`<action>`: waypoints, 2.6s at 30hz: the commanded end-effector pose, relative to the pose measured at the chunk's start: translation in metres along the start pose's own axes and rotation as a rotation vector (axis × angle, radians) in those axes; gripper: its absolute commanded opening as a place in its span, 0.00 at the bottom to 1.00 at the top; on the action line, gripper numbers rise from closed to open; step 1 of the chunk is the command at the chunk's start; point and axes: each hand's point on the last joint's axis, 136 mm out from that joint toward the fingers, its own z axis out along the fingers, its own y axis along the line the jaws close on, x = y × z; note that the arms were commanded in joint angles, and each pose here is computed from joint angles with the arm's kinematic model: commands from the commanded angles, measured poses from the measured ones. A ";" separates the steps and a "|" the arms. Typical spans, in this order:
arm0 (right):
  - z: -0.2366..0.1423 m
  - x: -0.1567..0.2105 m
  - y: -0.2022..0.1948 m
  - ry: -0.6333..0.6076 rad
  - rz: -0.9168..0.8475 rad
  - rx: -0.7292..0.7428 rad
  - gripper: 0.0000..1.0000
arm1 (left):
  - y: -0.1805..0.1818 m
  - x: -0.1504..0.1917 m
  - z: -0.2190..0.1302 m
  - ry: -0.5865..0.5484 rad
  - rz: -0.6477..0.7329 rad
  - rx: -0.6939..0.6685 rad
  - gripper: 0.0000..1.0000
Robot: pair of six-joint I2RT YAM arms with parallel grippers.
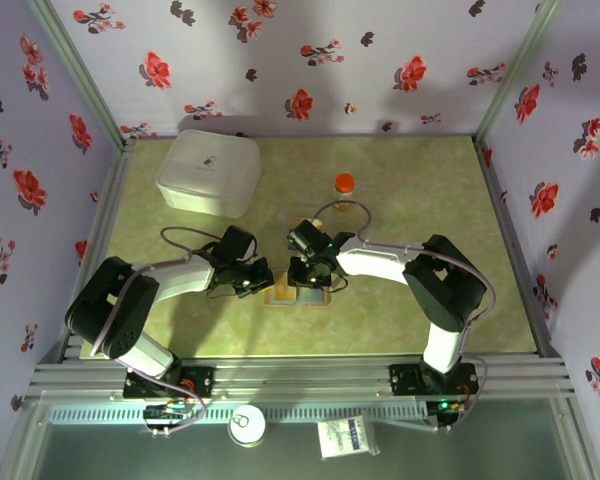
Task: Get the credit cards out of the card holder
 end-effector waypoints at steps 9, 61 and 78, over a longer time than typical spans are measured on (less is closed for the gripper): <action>-0.014 0.004 0.022 -0.032 0.053 -0.151 0.26 | 0.013 0.007 -0.002 0.015 -0.010 -0.039 0.00; -0.021 0.001 0.010 -0.071 0.048 -0.125 0.26 | -0.001 0.000 -0.011 -0.011 0.007 -0.010 0.00; -0.023 -0.001 -0.014 -0.074 0.100 -0.102 0.26 | -0.025 0.003 -0.003 0.019 0.057 0.010 0.00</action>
